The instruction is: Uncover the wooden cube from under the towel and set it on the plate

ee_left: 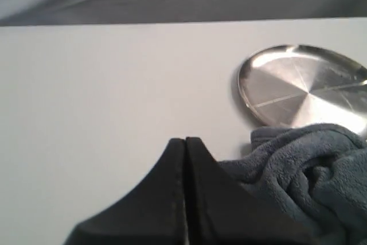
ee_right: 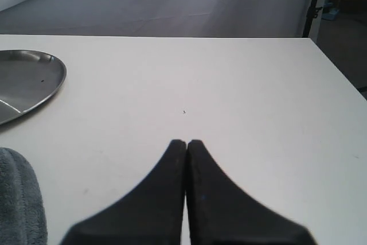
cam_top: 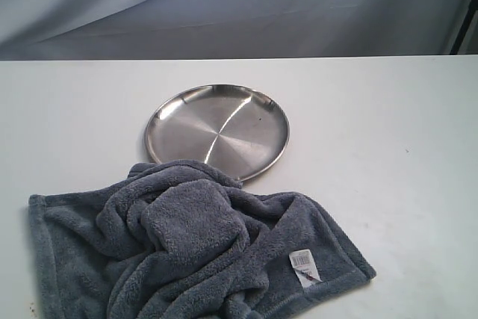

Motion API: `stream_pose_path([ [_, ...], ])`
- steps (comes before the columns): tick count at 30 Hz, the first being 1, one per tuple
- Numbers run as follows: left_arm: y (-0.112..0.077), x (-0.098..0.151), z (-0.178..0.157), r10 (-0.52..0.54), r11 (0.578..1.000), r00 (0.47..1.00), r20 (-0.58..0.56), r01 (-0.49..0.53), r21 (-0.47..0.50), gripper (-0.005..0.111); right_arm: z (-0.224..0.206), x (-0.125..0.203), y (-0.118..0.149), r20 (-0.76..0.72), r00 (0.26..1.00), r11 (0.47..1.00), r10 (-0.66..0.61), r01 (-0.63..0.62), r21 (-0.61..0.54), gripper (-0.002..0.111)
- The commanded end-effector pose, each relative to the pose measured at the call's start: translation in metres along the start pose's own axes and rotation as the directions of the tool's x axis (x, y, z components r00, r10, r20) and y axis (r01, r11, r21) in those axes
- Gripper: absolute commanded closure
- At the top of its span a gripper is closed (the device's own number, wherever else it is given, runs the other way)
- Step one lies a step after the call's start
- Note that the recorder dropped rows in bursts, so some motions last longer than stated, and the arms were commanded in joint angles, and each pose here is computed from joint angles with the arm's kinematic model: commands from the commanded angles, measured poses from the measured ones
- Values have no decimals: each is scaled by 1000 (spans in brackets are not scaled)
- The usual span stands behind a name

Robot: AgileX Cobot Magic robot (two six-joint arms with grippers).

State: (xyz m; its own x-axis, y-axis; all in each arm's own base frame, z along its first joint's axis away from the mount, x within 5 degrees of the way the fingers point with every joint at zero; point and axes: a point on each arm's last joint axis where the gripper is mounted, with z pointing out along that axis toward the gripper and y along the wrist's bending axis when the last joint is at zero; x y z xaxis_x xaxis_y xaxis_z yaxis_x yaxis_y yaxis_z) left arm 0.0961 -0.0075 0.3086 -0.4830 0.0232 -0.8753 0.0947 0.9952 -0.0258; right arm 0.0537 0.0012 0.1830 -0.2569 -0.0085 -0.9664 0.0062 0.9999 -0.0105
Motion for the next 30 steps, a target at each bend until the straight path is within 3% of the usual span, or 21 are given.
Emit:
stream_pose_path([
  [1,-3,-12,5,12,999,993,-117,-5,53,107,0,1,0,1,1000,1000,10,-10,0,108],
  [5,-5,-25,2,12,995,980,-196,7,95,107,0,1,0,1,1000,1000,10,-10,0,108],
  [11,-19,-42,-6,89,974,978,-187,-46,223,107,0,1,0,1,1000,1000,10,-10,0,108],
  [16,-28,-41,-14,186,944,960,-211,-115,308,107,0,1,0,1,1000,1000,10,-10,0,108],
  [21,-32,-45,-16,205,931,947,-247,-111,346,107,0,1,0,1,1000,1000,10,-10,0,108],
  [26,-35,-55,-4,203,927,896,-394,-47,373,107,0,1,0,1,1000,1000,10,-10,0,108],
  [30,-42,-64,15,290,909,856,-427,-107,403,107,0,1,0,1,1000,1000,10,-10,0,108],
])
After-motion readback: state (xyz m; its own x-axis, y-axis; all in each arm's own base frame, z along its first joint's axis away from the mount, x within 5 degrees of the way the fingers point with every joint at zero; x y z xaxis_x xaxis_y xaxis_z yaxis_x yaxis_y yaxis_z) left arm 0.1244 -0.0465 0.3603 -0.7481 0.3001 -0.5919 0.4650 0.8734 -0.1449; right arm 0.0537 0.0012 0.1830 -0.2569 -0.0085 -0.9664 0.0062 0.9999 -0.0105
